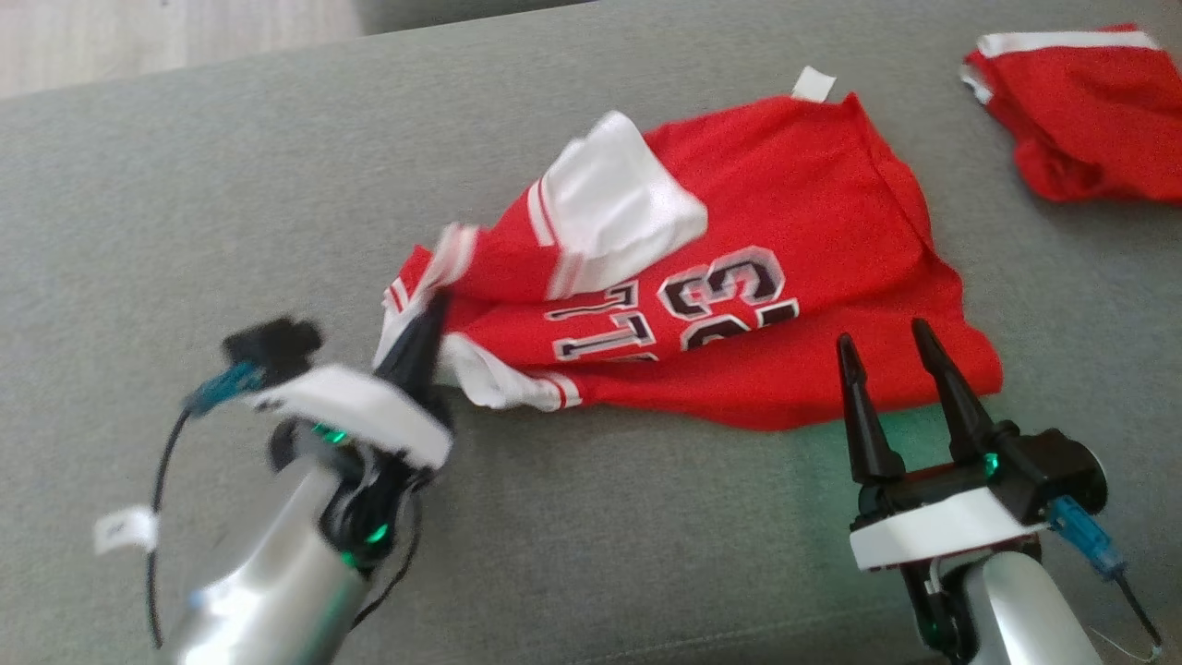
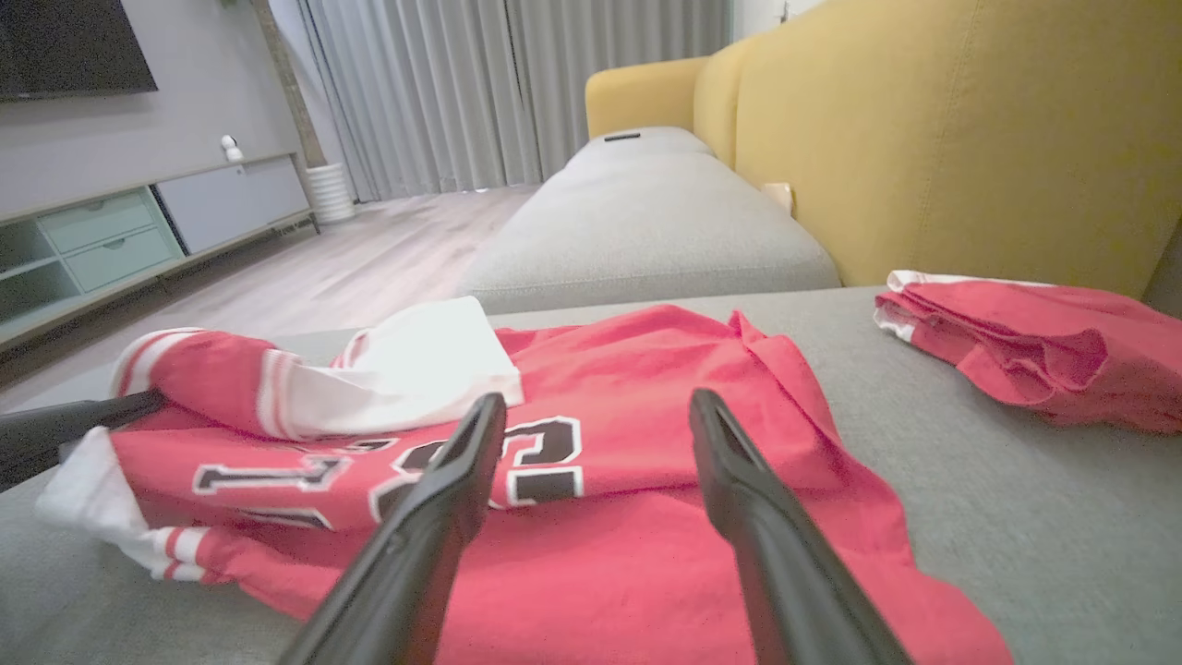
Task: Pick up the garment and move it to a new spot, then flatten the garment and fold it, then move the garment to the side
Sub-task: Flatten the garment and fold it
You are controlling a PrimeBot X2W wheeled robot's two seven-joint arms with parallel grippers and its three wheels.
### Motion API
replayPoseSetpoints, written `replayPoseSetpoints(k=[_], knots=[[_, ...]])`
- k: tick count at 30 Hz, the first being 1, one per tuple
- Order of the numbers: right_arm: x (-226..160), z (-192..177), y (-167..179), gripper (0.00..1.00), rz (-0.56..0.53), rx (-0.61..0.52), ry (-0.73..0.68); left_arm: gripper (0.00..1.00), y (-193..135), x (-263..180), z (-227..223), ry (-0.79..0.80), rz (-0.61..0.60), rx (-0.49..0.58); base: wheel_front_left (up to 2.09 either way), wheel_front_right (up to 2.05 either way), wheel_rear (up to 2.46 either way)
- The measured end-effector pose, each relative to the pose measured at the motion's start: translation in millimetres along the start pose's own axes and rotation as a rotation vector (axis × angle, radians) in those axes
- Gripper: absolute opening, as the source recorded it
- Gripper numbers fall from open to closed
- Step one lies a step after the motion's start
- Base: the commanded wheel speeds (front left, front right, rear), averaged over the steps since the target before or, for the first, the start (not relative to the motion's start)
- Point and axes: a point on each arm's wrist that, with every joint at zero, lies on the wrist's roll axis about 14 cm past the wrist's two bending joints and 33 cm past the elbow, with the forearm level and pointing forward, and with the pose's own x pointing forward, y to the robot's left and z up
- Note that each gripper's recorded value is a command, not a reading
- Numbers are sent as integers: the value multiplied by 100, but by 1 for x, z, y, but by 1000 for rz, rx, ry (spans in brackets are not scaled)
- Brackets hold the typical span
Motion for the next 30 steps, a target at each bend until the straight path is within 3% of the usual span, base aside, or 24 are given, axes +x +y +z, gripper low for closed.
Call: replayPoseSetpoints(k=[5,6,7,12,16,17,19,25,30], knots=[[6,-1,9,100,32,-14,2,0,37,-24,19,-83,105,39,0,0,0],[6,-1,10,100,37,-17,1,78,40,-27,22,-96,115,53,0,0,0],[6,-1,11,100,40,-16,1,100,43,-30,23,-100,124,66,0,0,0],[8,-5,13,100,46,-15,12,100,66,-44,30,-131,221,159,0,0,0],[7,-9,11,100,39,-13,26,100,57,-44,72,-241,234,382,0,0,0],[7,-13,9,100,34,-12,37,100,36,-39,79,-267,170,505,0,0,0],[8,-17,8,100,31,-10,48,100,14,-33,64,-237,85,613,0,0,0],[12,-28,7,100,31,-5,79,100,-36,-8,-15,5,-159,812,0,0,0],[16,-36,9,100,39,-2,99,100,-68,26,-33,72,-276,971,0,0,0]])
